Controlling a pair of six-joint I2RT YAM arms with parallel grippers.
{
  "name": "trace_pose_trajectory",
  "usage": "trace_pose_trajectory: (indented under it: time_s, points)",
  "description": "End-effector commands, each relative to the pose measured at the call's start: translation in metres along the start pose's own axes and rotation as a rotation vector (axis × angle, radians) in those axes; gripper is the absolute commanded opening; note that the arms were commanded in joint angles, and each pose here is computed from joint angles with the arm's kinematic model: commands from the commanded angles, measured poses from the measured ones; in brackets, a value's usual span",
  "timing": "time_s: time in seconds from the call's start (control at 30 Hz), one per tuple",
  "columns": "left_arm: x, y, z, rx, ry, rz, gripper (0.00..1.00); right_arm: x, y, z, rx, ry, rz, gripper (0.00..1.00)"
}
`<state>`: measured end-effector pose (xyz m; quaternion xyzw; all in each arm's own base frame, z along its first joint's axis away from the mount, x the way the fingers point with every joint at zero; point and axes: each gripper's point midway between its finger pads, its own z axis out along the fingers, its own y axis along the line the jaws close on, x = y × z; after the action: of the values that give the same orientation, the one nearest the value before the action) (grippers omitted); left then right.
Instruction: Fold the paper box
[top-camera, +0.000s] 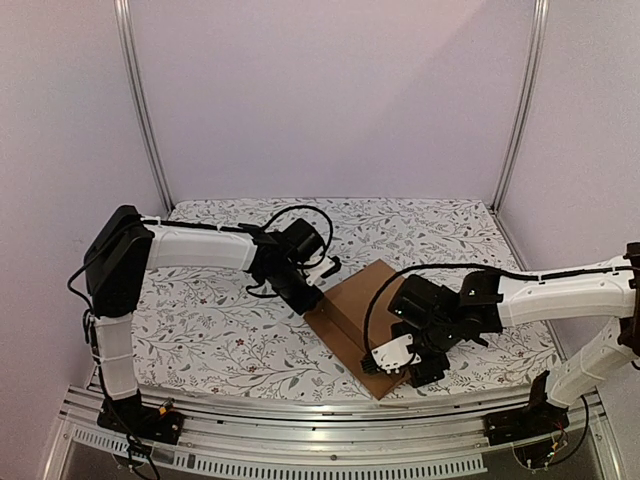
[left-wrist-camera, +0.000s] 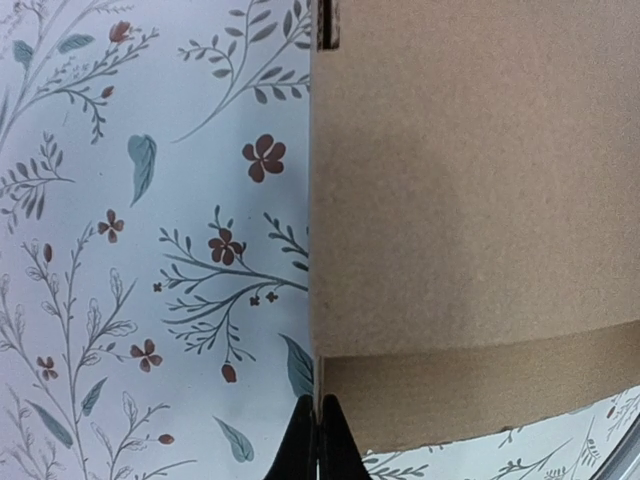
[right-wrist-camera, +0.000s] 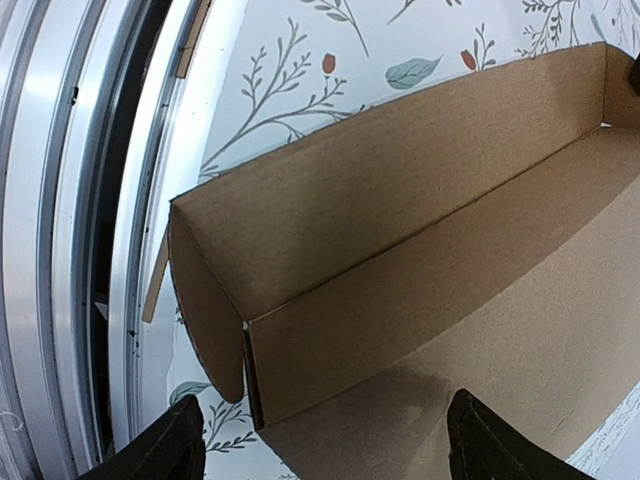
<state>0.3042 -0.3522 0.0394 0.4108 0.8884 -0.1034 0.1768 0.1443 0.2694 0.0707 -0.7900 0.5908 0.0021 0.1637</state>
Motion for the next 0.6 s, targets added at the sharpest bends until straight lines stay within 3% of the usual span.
trace_pose_trajectory:
  time_s: [0.0, 0.57]
  points:
    - [0.0158, 0.0034, 0.0096, 0.021, 0.077, -0.02, 0.0, -0.0006, 0.0048, 0.0084, -0.019, 0.01, 0.029, 0.81]
    - [0.0179, 0.0004, 0.0105, 0.044, 0.118, -0.017, 0.0, 0.0027, -0.0039, 0.0161, 0.019, 0.048, 0.056, 0.68]
